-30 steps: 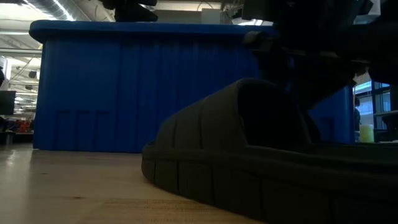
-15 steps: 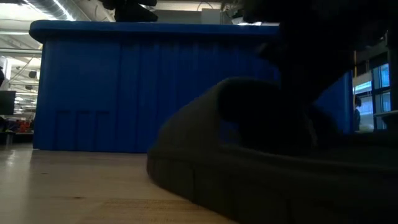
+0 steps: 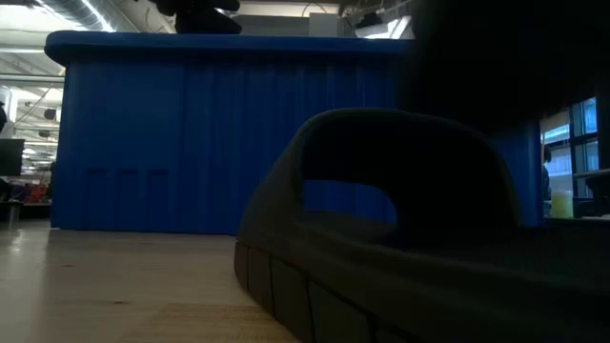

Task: Pick and place slides into bin
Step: Put the black slide into the blue container

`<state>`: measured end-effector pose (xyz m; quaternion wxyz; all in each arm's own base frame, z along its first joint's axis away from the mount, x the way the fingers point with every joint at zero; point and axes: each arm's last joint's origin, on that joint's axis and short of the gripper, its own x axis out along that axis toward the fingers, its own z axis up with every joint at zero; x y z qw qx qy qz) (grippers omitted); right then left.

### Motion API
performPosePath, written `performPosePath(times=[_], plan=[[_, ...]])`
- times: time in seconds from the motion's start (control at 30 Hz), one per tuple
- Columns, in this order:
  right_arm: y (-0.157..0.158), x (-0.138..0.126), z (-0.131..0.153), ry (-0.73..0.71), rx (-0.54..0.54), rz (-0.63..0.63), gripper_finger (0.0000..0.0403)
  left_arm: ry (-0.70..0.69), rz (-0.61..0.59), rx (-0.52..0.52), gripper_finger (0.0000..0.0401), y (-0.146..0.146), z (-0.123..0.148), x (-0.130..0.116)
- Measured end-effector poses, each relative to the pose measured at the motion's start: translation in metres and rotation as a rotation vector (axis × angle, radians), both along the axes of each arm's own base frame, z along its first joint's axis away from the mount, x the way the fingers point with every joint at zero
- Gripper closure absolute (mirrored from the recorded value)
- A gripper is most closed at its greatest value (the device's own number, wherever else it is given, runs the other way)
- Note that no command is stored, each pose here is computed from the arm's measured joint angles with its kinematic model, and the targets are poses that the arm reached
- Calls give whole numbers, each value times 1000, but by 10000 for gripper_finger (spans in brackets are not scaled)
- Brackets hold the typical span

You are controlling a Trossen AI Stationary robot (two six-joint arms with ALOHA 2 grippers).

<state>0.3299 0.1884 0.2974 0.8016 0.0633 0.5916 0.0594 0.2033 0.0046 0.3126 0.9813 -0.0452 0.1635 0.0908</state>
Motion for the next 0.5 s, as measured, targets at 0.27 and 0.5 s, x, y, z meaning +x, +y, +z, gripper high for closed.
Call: performPosePath(times=[0.27,0.5], plan=[[-13,11,89,-347,-23,38,388,3,1,1,177,0,0,0],[-54,-1,149,-532,-338,-91,389,12,1,0,177,0,-1,0]])
